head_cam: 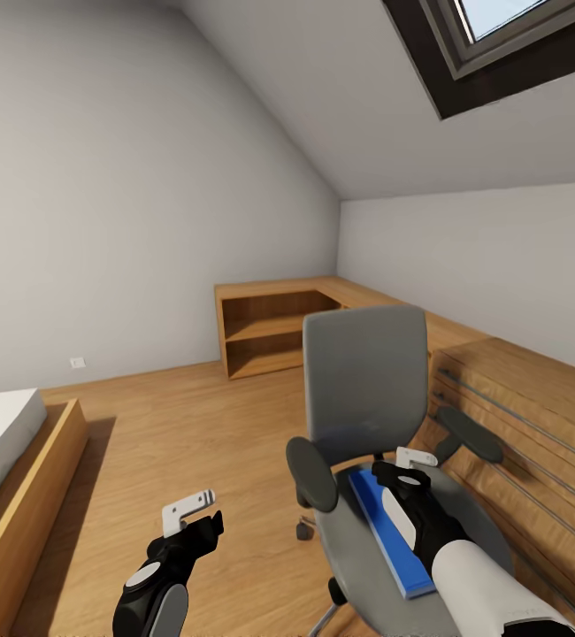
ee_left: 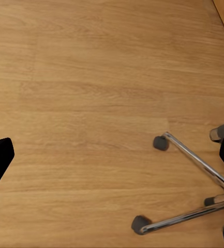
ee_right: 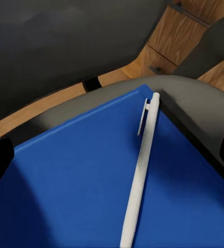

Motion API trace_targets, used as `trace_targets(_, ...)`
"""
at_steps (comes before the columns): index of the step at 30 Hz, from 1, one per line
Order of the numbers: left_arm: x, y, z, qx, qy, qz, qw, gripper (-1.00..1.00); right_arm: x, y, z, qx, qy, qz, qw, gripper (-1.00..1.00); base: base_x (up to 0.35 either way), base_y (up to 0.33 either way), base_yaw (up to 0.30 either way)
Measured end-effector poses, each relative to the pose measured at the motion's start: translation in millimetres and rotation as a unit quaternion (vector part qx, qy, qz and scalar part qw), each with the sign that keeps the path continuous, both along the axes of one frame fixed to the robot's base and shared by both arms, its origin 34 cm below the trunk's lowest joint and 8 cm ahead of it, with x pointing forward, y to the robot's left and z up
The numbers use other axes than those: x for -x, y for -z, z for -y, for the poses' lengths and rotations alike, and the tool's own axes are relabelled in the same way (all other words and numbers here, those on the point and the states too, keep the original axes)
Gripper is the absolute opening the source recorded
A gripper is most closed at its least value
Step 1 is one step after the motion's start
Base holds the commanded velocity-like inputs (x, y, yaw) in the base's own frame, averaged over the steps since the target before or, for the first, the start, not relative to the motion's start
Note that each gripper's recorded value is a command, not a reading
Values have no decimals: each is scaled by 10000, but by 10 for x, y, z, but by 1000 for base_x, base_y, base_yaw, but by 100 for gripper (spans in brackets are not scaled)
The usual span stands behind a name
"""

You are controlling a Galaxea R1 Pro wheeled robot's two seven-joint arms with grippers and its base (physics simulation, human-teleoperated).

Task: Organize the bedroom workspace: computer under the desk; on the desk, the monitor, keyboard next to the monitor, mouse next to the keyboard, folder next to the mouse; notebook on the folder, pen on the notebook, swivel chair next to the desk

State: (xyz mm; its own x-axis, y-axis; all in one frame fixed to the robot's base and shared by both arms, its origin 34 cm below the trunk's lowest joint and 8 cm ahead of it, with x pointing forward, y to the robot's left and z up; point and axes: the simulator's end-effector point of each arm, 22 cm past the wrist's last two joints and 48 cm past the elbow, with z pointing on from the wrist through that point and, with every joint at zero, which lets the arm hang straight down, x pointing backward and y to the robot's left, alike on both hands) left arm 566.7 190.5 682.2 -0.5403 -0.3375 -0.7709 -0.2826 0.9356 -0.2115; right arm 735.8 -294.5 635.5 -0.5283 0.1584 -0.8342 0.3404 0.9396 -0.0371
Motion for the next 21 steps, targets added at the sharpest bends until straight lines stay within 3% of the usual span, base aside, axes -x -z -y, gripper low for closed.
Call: trace_targets(21,48,267,-1,-9,-5,-1,10000,100,64,297,3,4,2,-40,10000,100,0,0,0)
